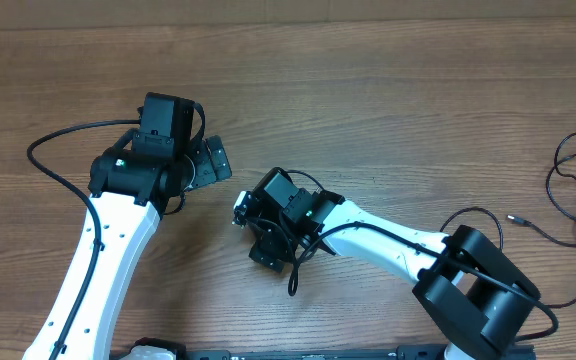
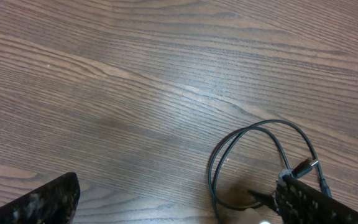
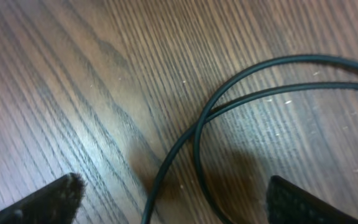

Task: Untangle cables

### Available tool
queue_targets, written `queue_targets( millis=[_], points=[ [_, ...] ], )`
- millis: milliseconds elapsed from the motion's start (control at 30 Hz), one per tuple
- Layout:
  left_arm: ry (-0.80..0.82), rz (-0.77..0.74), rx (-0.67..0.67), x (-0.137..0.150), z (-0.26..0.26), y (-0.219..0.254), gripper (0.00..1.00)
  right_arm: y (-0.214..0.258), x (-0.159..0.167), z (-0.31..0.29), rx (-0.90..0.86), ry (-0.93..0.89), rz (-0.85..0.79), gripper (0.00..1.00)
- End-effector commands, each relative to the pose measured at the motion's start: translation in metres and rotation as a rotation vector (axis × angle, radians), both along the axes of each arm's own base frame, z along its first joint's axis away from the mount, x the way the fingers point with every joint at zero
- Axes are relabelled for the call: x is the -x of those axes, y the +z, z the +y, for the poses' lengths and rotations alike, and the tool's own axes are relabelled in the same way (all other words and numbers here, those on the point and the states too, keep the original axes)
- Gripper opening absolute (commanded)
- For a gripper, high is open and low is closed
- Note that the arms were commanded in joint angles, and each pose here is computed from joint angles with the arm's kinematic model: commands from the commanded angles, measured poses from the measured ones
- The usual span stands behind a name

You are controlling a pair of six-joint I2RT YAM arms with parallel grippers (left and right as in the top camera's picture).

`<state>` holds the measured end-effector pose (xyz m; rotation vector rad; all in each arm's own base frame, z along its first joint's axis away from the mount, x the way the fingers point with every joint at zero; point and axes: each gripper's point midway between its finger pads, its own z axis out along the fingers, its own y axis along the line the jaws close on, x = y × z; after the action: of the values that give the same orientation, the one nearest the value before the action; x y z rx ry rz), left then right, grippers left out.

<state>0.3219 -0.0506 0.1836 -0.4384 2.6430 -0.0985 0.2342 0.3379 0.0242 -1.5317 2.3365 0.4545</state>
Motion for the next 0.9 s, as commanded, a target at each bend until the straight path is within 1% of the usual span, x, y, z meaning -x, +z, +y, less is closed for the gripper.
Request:
queue_targets(
  millis=[0,33,133,167,200,233,267,300,400,433,467,533,600,700,733,767,800,833,867],
  points=[
    [-0.018,-0.03,0.0,-0.002,0.0,0.009,1.0,-0.018,0.007,0.0,0.02,0.014,0.044,0.84],
    [-0.018,-0.029,0.0,-0.002,0.0,0.009,1.0,-0.028,0.009,0.0,0.033,0.016,0.055,0.82],
    [-0.017,-0.03,0.0,-0.002,0.0,0.009,1.0,-0.05,0.019,0.003,0.065,0.041,0.08,0.68],
    [-0.018,-0.03,0.0,-0.002,0.0,0.009,1.0,-0.058,0.024,0.005,0.078,0.054,0.088,0.56],
    [-0.018,-0.03,0.0,-0.002,0.0,0.009,1.0,-0.061,0.026,0.005,0.082,0.059,0.092,0.49],
    [-0.017,-0.03,0.0,-0.002,0.0,0.009,0.99,-0.065,0.029,0.006,0.087,0.064,0.095,0.38],
    [-0.018,-0.03,0.0,-0.002,0.0,0.009,0.99,-0.067,0.029,0.007,0.085,0.059,0.097,0.15],
    [-0.018,-0.03,0.0,-0.002,0.0,0.009,1.0,-0.067,0.028,0.009,0.08,0.05,0.097,0.04],
    [-0.018,-0.03,0.0,-0.002,0.0,0.009,1.0,-0.067,0.025,0.01,0.076,0.041,0.087,0.04],
    [-0.018,-0.03,0.0,-0.002,0.0,0.009,1.0,-0.068,0.018,0.006,0.095,0.008,0.064,0.04],
    [-0.018,-0.03,0.0,-0.002,0.0,0.009,1.0,-0.069,0.006,-0.001,0.123,-0.053,0.031,0.04],
    [-0.018,-0.03,0.0,-0.002,0.0,0.009,1.0,-0.07,-0.006,-0.01,0.147,-0.093,0.002,0.04],
    [-0.018,-0.03,0.0,-0.002,0.0,0.009,1.0,-0.07,-0.027,-0.027,0.176,-0.156,-0.032,0.04],
    [-0.018,-0.03,0.0,-0.002,0.0,0.009,1.0,-0.07,-0.058,-0.055,0.19,-0.257,-0.039,0.04],
    [-0.018,-0.03,0.0,-0.002,0.0,0.009,1.0,-0.07,-0.08,-0.08,0.191,-0.338,-0.031,0.04],
    [-0.017,-0.03,0.0,-0.002,0.0,0.009,1.0,-0.07,-0.087,-0.089,0.192,-0.365,-0.029,0.04],
    [-0.018,-0.03,0.0,-0.002,0.0,0.009,1.0,-0.07,-0.106,-0.115,0.194,-0.441,-0.023,0.04],
    [-0.018,-0.03,0.0,-0.002,0.0,0.009,1.0,-0.07,-0.126,-0.147,0.2,-0.529,-0.024,0.04],
    [-0.018,-0.03,0.0,-0.002,0.0,0.009,1.0,-0.069,-0.15,-0.194,0.213,-0.657,-0.035,0.04]
  ],
)
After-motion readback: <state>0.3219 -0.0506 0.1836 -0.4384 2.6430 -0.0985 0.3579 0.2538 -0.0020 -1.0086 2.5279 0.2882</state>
